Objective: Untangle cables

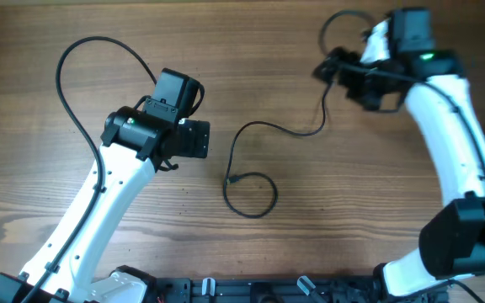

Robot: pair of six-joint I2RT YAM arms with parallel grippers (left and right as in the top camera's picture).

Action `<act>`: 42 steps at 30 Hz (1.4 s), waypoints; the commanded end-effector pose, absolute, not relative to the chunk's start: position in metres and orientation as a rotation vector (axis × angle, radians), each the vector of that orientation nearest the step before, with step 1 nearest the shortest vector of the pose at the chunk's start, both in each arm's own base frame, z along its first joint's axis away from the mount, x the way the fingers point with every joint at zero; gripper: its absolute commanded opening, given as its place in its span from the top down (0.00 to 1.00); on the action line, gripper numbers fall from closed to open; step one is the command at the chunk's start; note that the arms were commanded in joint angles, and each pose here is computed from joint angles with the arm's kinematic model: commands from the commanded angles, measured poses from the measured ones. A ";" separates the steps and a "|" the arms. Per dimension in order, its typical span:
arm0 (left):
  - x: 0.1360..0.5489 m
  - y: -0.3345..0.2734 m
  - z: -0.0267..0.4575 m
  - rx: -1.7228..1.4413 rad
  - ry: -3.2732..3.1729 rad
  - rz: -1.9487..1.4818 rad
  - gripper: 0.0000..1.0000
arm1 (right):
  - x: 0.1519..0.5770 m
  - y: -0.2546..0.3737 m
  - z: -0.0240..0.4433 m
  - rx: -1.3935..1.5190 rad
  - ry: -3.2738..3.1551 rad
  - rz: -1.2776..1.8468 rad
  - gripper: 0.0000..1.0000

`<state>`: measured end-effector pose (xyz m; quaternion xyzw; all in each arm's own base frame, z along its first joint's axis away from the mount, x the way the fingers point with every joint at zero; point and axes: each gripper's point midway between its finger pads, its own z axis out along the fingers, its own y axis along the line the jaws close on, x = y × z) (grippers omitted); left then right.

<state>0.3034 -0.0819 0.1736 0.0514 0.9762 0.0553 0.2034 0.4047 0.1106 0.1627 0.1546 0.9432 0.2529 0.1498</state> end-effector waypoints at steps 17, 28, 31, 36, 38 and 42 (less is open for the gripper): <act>0.303 -0.081 0.178 0.152 2.711 0.150 0.00 | 0.345 0.226 0.056 0.890 2.716 0.670 0.08; 0.303 -0.081 0.178 0.152 2.712 0.150 0.00 | 0.342 0.268 -0.001 0.887 2.776 0.702 0.17; 0.303 -0.081 0.178 0.152 2.711 0.150 0.00 | 0.344 0.271 -0.005 0.882 2.774 0.724 0.30; 0.303 -0.081 0.178 0.152 2.711 0.150 0.00 | 0.350 0.275 -0.002 0.869 2.748 0.755 0.37; 0.303 -0.081 0.178 0.152 2.711 0.150 0.00 | 0.352 0.277 0.000 0.868 2.738 0.768 0.65; 0.303 -0.081 0.178 0.152 2.711 0.150 0.00 | 0.353 0.277 0.001 0.860 2.734 0.774 0.95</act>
